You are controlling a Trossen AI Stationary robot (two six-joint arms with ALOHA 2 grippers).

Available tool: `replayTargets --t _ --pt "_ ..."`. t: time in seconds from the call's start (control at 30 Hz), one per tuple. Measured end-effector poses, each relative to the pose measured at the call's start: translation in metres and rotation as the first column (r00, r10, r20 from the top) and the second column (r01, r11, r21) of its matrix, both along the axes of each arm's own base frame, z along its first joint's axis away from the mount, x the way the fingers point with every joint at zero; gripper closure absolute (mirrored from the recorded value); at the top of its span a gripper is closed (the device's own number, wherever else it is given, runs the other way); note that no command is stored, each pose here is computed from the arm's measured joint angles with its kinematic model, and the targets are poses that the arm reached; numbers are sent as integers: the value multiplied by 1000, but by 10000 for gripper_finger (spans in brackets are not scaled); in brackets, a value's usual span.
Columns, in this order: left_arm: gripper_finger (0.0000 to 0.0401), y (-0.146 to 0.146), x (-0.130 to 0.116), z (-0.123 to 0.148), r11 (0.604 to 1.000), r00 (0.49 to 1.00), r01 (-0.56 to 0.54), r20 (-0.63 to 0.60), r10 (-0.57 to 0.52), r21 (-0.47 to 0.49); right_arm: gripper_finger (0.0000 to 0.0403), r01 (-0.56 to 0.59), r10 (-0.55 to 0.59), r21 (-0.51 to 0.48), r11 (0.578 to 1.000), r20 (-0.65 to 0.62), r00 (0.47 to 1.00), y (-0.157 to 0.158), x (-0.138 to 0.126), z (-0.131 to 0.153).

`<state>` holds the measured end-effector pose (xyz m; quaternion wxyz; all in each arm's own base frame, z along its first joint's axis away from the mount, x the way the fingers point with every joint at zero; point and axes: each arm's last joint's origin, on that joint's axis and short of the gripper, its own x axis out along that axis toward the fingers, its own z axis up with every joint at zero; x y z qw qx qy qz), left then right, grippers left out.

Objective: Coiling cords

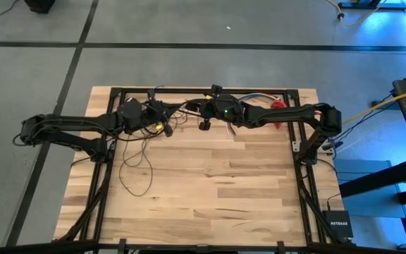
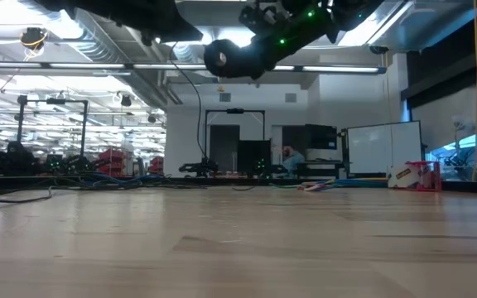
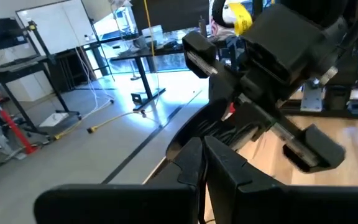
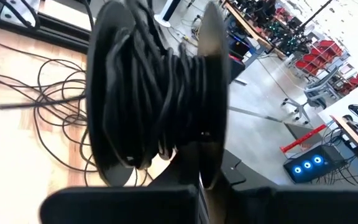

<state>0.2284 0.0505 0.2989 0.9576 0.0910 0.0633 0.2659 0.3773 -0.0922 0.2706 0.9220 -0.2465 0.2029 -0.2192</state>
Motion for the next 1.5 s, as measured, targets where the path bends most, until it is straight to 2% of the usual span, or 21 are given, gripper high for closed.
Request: replayTargets --t 0.13,0.23,0.47,0.57,0.63,0.77,0.9,1.17,1.5 --pt "379 0 0 1 999 1000 4 -12 -4 38 398 -8 8 2 1000 -6 1000 0 0 -1" --pt "347 -1 0 1 998 1000 9 -29 -7 56 398 -9 9 2 1000 -7 1000 0 0 -1" --pt "246 0 -3 24 998 968 0 -252 17 68 398 -19 19 -11 1000 -37 999 0 -1 -3" --pt "226 0 -4 38 995 963 18 -268 8 93 398 -48 48 -2 999 -36 998 1 0 -3" --pt "224 1 -4 37 991 954 63 -298 -25 120 398 -86 86 9 996 -32 996 2 0 -3" --pt "236 7 4 30 979 935 176 -328 -133 105 398 -139 140 23 990 -24 990 4 1 -3" --pt "257 18 18 23 970 934 226 -303 -188 93 398 -151 151 25 988 -17 988 4 1 -2" --pt "295 32 27 15 967 928 220 -332 -168 127 398 -150 151 33 988 -39 988 4 1 -5" --pt "394 32 25 12 950 902 275 -382 -202 145 398 -165 166 18 986 -59 984 4 1 -5"
